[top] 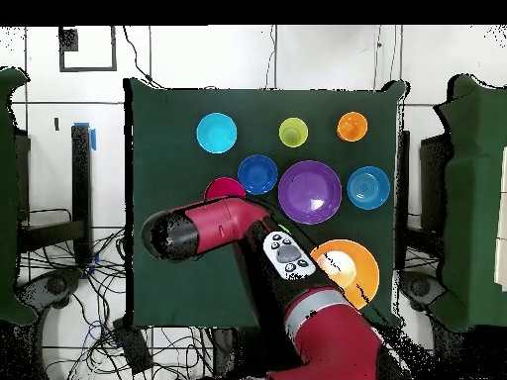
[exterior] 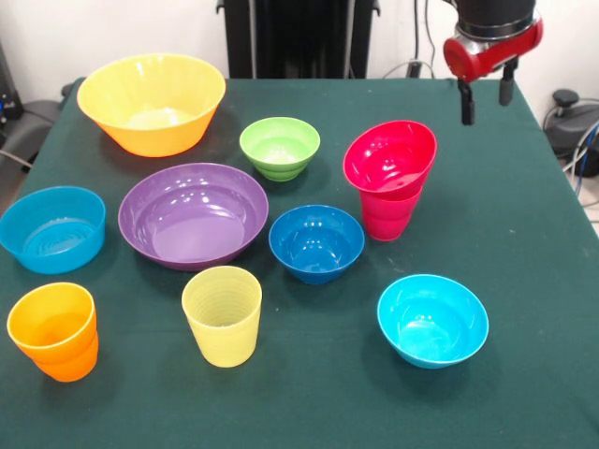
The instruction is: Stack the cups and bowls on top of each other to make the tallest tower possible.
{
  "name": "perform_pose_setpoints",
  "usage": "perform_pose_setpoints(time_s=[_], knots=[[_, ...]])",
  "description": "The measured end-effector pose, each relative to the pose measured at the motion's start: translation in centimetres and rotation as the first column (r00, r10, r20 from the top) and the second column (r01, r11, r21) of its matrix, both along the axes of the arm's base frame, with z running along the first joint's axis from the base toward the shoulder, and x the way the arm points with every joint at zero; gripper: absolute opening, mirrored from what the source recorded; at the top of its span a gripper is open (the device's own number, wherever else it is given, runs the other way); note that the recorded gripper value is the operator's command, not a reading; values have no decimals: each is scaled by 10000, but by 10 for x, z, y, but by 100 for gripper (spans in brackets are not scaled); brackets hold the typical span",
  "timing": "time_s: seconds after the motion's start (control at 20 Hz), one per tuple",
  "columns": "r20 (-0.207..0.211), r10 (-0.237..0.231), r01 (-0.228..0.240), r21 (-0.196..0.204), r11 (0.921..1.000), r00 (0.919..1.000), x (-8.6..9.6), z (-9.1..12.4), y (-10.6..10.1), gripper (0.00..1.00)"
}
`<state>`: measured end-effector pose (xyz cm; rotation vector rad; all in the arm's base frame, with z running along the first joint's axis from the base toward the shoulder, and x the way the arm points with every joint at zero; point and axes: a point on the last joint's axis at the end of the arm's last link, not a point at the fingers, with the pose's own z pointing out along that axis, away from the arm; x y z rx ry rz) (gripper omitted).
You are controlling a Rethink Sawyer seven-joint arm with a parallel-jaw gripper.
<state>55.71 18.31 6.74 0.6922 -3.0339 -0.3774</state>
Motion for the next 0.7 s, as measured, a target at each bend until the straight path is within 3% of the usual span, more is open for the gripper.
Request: perform_pose_setpoints(time_s=[0.35, 0.7], knots=[[176, -307, 309, -140, 9994, 9994, 11, 12, -22, 100], [-17, -293, 291, -670, 9973, 9996, 18, 44, -40, 100]])
